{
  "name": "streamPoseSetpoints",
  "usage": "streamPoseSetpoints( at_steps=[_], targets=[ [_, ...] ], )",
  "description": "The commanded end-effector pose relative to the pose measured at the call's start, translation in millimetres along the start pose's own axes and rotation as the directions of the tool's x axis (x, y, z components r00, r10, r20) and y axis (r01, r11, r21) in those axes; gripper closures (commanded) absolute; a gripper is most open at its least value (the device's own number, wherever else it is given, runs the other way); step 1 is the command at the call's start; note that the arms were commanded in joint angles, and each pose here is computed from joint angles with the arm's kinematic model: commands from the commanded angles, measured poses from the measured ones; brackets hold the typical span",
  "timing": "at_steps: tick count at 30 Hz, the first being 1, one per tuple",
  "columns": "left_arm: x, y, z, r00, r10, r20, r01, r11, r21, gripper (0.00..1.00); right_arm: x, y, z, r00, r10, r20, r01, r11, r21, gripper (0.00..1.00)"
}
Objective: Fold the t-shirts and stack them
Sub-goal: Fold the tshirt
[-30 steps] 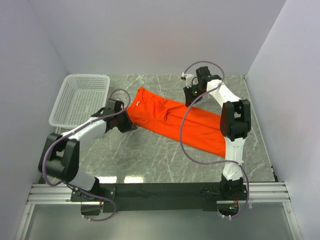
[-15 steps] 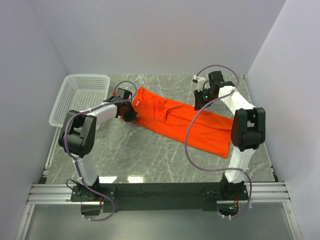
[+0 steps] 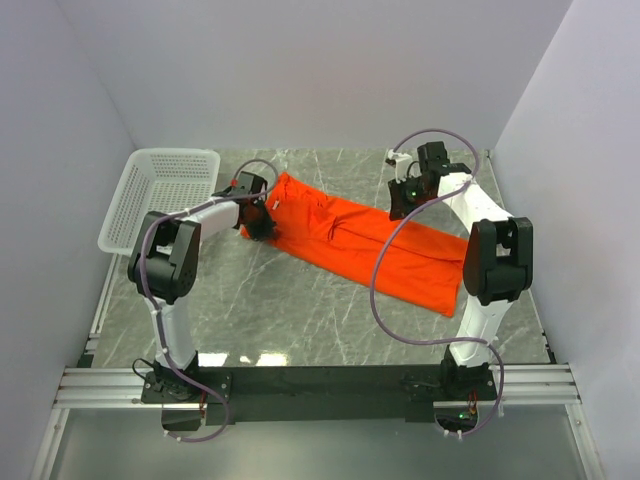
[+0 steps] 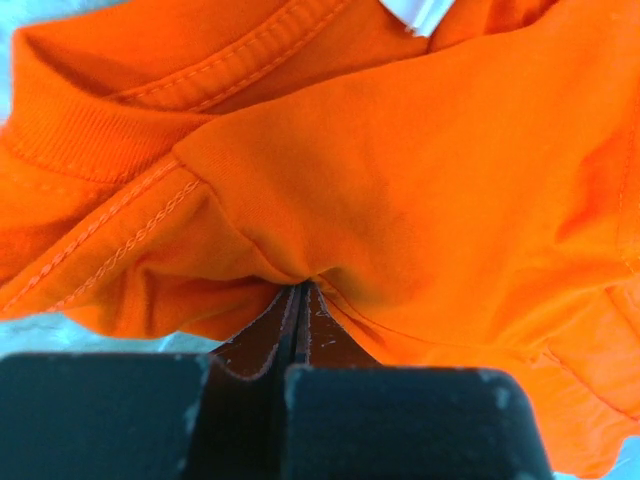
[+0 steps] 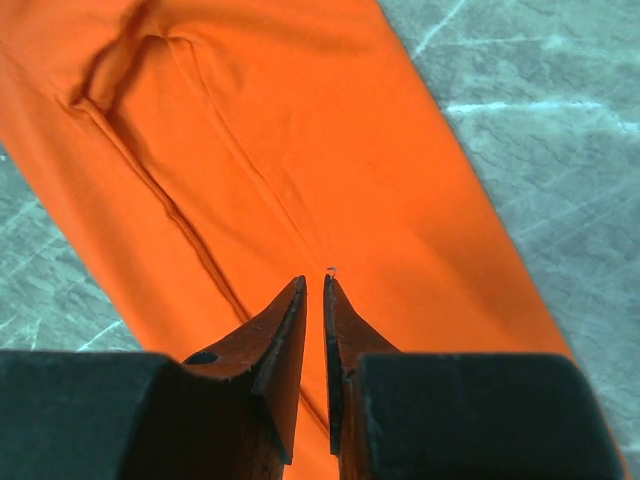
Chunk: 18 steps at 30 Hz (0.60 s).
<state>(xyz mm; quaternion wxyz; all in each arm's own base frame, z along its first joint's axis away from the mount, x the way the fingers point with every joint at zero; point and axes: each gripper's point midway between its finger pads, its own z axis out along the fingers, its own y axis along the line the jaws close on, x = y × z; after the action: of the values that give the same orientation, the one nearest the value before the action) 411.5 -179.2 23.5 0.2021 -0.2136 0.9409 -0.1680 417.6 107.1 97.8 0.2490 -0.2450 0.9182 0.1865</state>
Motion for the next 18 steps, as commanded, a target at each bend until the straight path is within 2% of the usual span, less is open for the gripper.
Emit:
streamPoseSetpoints(
  at_steps=[1, 5, 6, 8, 9, 12, 15, 18],
  targets=[
    [-1.3, 48.5, 14.7, 0.999, 0.014, -0.036, -0.019, 0.987, -0.162, 1.0, -5.4, -12.5, -4.9, 1.0, -0.009, 0.016, 0.008, 0.999, 0.047, 0.8],
    [-27.4, 45.5, 19.6, 0.999, 0.024, -0.031, -0.029, 0.985, -0.171, 0.99, -2.4, -19.7, -4.5, 1.0, 0.008, 0.0, -0.008, 0.997, 0.072, 0.8],
    [-44.4, 32.6, 18.1, 1.0, 0.031, -0.003, -0.031, 0.988, -0.149, 0.99, -1.0, -19.4, -4.1, 1.0, 0.009, -0.006, -0.009, 0.997, 0.07, 0.8],
    [-47.6, 31.8, 28.5, 0.999, 0.034, -0.031, -0.039, 0.985, -0.166, 0.99, 4.0, -16.6, -3.6, 1.0, 0.007, -0.018, -0.006, 0.998, 0.057, 0.79],
    [-65.0, 14.0, 26.7, 0.999, 0.039, -0.004, -0.039, 0.991, -0.131, 0.99, 6.4, -15.0, -3.0, 1.0, 0.003, -0.024, -0.002, 0.999, 0.051, 0.79],
    [-80.9, -2.6, 37.3, 0.999, 0.033, -0.005, -0.033, 0.994, -0.109, 0.98, 14.4, -9.4, -3.9, 0.999, -0.011, -0.035, 0.012, 1.0, 0.02, 0.78],
    [-100.6, -21.9, 42.7, 0.999, 0.028, 0.021, -0.027, 0.997, -0.067, 0.92, 19.5, 0.4, -5.9, 0.999, -0.036, -0.032, 0.036, 0.999, -0.021, 0.78],
    [-118.3, -41.0, 39.8, 0.998, 0.026, 0.053, -0.025, 1.0, -0.019, 0.82, 23.7, 5.4, -6.1, 0.998, -0.046, -0.035, 0.044, 0.998, -0.046, 0.78]
  ],
)
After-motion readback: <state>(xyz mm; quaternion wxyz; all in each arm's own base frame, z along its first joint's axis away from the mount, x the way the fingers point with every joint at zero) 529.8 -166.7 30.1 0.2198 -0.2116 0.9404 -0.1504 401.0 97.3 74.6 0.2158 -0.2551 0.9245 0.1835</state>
